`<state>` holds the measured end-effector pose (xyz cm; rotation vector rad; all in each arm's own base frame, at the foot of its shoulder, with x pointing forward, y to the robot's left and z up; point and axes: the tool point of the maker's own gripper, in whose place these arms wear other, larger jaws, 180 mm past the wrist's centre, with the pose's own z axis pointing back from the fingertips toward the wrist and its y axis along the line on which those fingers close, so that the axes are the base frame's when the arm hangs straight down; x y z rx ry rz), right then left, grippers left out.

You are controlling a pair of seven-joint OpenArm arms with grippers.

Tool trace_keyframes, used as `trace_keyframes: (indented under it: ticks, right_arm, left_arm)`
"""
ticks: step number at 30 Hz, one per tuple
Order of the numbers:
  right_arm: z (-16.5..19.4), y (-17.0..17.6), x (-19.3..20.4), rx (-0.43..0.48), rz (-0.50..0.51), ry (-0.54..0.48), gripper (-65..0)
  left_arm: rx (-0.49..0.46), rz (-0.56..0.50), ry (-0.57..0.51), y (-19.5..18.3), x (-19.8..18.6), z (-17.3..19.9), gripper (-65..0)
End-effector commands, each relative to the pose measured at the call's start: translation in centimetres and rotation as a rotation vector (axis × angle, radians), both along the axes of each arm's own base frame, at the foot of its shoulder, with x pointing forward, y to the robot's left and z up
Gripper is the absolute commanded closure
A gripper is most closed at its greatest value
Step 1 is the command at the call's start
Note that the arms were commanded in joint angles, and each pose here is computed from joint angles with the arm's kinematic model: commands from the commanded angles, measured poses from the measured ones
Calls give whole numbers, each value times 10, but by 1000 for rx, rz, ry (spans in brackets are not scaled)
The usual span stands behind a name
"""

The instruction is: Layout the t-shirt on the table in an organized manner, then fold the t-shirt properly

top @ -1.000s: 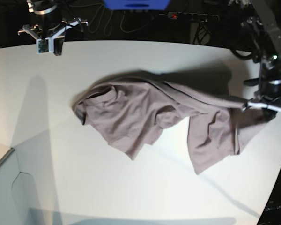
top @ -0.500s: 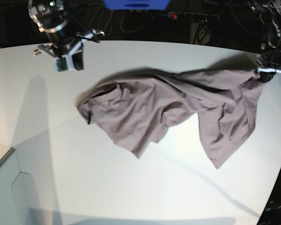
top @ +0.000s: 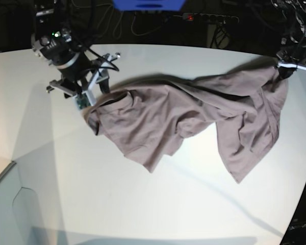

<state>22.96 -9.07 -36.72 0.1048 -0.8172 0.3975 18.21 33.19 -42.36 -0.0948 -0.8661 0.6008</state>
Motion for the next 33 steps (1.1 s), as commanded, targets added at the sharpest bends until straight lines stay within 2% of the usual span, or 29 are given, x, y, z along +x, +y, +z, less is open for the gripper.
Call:
trace_keyframes:
  ticks: [1,8,15,17,19,21,23,25,27,33]
  right_arm:
    - [11,5,8,16,21,-48,-288]
    - [20,1,54,5,21,-107,-317]
    - [-2,-3,101,4,10,-67,-319]
    - [-6,-4,115,5,5,-57,-327]
    - [-8,-4,127,8,2,-51,-338]
    - [-7,-4,138,11,0,-51,-341]
    - [-6,5,148,9,38,-50,-342]
    - [-12,14,154,9,82,-32,-340]
    - [-22,18,160,7,94,4,-340]
    - [-61,30,167,18,118,127,-340]
  left_arm:
    - [29,-18,-42,6,7,13,0]
    - [30,-66,-54,-2,9,14,0]
    - [31,-70,-54,-3,10,14,-4]
    - [29,-78,-45,-3,9,15,-52]
    - [24,-97,-21,-5,9,16,-152]
    - [56,-115,-33,-4,13,29,-280]
    - [98,-110,-64,-1,15,47,-387]
    - [143,-105,-104,2,19,68,-466]
    - [183,-106,-130,3,23,83,-497]
    - [206,-99,-198,6,46,103,-495]
